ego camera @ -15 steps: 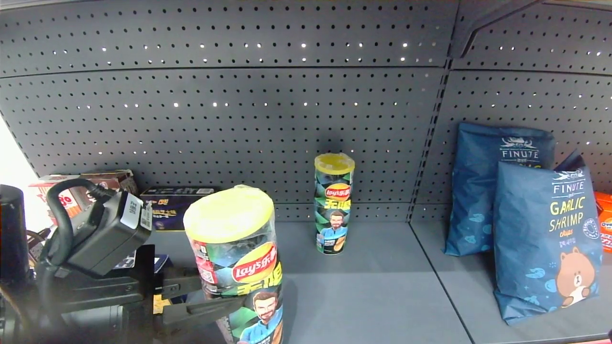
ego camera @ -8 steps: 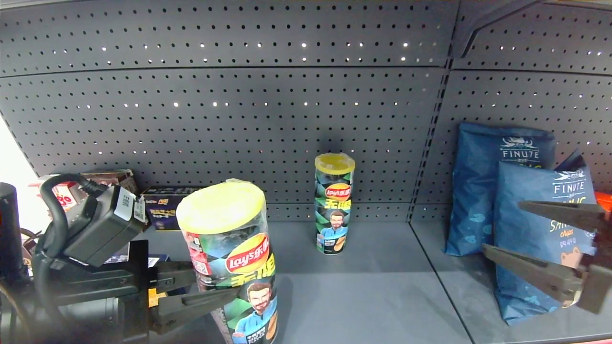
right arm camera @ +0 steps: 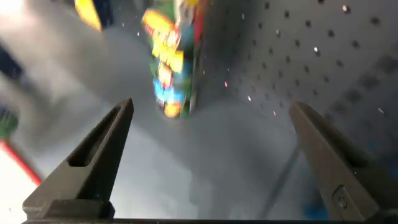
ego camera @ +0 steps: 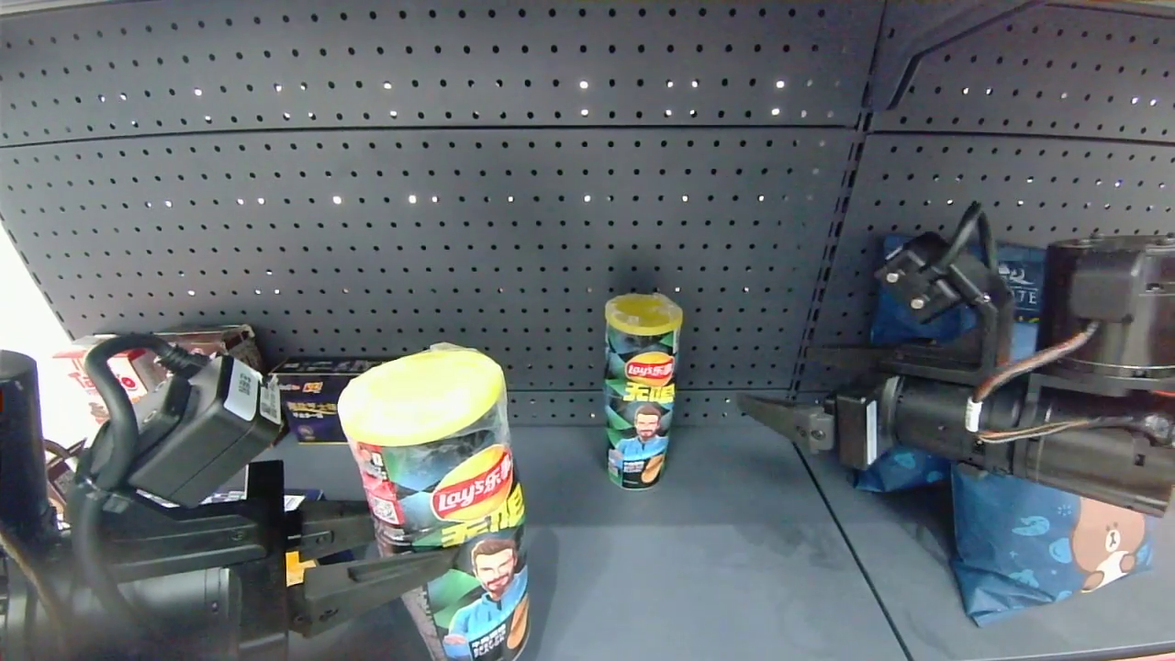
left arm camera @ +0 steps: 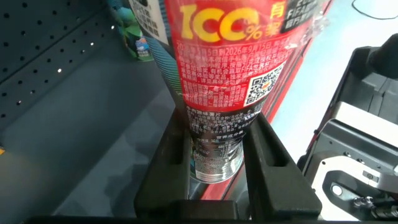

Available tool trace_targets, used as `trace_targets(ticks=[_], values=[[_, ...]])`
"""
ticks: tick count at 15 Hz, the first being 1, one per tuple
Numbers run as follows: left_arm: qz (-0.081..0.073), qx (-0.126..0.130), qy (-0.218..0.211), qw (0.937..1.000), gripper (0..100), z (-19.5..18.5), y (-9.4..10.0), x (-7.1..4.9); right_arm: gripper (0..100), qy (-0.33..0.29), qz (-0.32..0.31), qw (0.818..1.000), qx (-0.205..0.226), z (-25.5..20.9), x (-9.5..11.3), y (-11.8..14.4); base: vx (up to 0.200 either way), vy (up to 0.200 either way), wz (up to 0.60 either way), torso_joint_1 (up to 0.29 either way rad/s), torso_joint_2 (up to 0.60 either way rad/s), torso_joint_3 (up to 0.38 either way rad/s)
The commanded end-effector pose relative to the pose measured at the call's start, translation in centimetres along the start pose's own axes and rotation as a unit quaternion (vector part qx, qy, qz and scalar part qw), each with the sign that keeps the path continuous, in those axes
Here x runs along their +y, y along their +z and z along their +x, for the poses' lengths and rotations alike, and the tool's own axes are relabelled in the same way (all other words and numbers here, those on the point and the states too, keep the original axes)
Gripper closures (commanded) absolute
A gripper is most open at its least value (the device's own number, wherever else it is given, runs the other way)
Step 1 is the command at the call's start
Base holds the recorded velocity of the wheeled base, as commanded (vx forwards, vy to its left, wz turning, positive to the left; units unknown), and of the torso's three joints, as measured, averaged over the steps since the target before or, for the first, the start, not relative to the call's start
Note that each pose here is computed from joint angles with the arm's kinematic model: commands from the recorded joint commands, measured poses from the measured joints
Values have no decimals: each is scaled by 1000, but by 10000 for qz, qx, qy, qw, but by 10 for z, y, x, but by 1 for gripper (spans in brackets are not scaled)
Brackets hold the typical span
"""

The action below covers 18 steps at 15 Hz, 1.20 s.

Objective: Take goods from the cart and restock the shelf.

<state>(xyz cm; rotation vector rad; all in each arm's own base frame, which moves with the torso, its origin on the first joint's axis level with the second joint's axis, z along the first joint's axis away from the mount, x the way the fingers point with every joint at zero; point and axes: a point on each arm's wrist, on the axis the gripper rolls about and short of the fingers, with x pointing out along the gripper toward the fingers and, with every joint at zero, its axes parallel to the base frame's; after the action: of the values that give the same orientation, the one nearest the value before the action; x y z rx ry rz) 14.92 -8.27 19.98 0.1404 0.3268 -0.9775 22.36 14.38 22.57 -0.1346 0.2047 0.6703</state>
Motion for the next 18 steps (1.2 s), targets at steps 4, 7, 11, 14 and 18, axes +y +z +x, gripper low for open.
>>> trace_targets(ticks=[4, 7, 11, 14, 18], values=[[4, -18, 6, 10000, 100, 0, 1, 0, 0, 774, 0, 9970, 24, 56, -4, -13, 0, 0, 0, 0, 0, 0], [21, -38, 17, 10000, 100, 0, 2, 1, 0, 1225, -61, 9920, -295, 65, -16, -17, 0, 0, 0, 0, 0, 0], [19, -31, 9, 10000, 100, 0, 2, 0, 0, 1482, -378, 9879, -268, 74, -28, -28, 0, 0, 0, 0, 0, 0], [17, -32, 16, 10000, 100, 0, 2, 1, 0, 1612, -609, 9834, -560, 88, -36, -37, 0, 0, 0, 0, 0, 0], [9, -18, 13, 10000, 100, 0, 1, 1, 0, 1728, -635, 9808, -646, 98, -36, -46, 0, 0, 0, 0, 0, 0]])
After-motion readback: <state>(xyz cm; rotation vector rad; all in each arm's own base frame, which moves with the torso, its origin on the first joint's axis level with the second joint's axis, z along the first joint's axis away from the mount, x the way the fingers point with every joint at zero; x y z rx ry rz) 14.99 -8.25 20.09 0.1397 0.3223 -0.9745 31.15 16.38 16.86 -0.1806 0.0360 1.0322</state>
